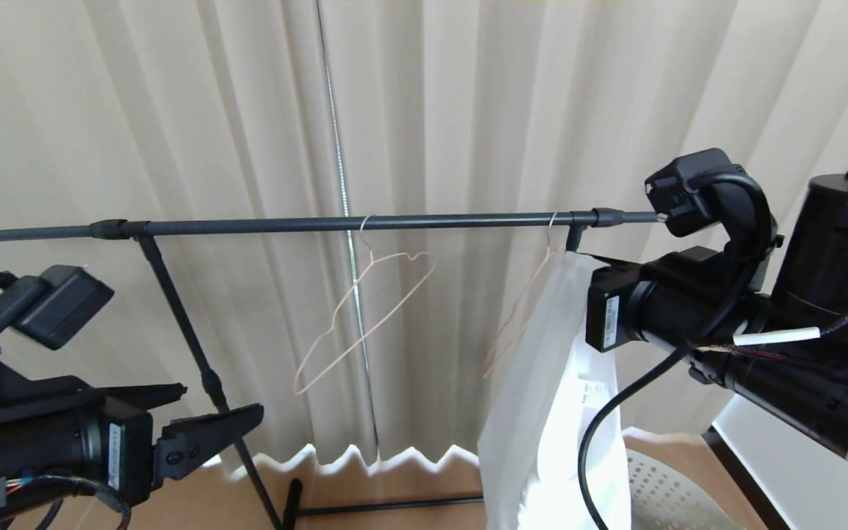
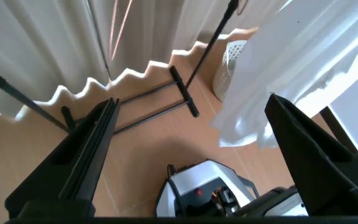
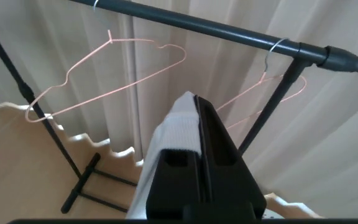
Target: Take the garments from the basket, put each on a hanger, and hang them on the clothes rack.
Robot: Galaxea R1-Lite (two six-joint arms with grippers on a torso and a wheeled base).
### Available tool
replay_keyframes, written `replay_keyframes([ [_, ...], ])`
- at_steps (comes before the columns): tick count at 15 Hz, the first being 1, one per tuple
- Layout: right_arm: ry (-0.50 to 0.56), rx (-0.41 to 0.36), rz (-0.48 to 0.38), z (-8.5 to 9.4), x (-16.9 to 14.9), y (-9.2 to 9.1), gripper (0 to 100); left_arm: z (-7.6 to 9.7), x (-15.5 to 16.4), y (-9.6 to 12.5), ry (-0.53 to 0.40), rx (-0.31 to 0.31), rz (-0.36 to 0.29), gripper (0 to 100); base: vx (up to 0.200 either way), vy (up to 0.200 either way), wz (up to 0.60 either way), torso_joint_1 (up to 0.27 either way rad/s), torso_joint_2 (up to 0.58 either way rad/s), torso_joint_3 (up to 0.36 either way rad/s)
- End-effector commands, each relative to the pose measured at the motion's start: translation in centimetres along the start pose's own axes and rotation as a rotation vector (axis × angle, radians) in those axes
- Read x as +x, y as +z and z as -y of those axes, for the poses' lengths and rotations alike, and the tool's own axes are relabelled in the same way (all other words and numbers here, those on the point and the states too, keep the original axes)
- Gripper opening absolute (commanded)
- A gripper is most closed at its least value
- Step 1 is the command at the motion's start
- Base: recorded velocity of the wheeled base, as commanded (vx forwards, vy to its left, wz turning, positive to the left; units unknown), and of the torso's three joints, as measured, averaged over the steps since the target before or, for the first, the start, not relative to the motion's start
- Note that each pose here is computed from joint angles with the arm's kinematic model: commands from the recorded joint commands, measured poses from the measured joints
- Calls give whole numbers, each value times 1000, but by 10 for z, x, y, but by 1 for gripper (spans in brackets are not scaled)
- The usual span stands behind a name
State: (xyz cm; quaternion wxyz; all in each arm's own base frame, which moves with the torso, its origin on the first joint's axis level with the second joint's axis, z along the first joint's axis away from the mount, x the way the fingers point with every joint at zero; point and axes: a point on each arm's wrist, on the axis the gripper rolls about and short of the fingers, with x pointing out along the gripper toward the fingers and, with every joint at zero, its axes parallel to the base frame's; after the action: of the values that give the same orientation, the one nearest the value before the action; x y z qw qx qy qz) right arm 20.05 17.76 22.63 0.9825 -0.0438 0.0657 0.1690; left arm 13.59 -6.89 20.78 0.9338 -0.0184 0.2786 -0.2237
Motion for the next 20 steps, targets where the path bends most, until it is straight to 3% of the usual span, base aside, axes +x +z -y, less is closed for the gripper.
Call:
replay_keyframes([
  [1, -68, 37, -45, -16, 32, -11, 0, 30, 51, 9, -76, 51, -142, 100, 0, 0, 0, 0, 0, 0],
  [7, -36, 44, -58, -34, 36, -17, 0, 89, 112, 8, -226, 128, -196, 100, 0, 0, 0, 0, 0, 0],
  [10, -7, 50, -50, -41, 30, -15, 0, 111, 145, 7, -237, 106, -201, 100, 0, 0, 0, 0, 0, 0],
  [14, 7, 60, -25, -48, 18, -9, 0, 121, 185, 10, -65, -6, -173, 100, 0, 0, 0, 0, 0, 0],
  [20, 2, 75, 14, -40, -1, 4, 0, 107, 203, 4, 152, -31, -141, 100, 0, 0, 0, 0, 0, 0],
])
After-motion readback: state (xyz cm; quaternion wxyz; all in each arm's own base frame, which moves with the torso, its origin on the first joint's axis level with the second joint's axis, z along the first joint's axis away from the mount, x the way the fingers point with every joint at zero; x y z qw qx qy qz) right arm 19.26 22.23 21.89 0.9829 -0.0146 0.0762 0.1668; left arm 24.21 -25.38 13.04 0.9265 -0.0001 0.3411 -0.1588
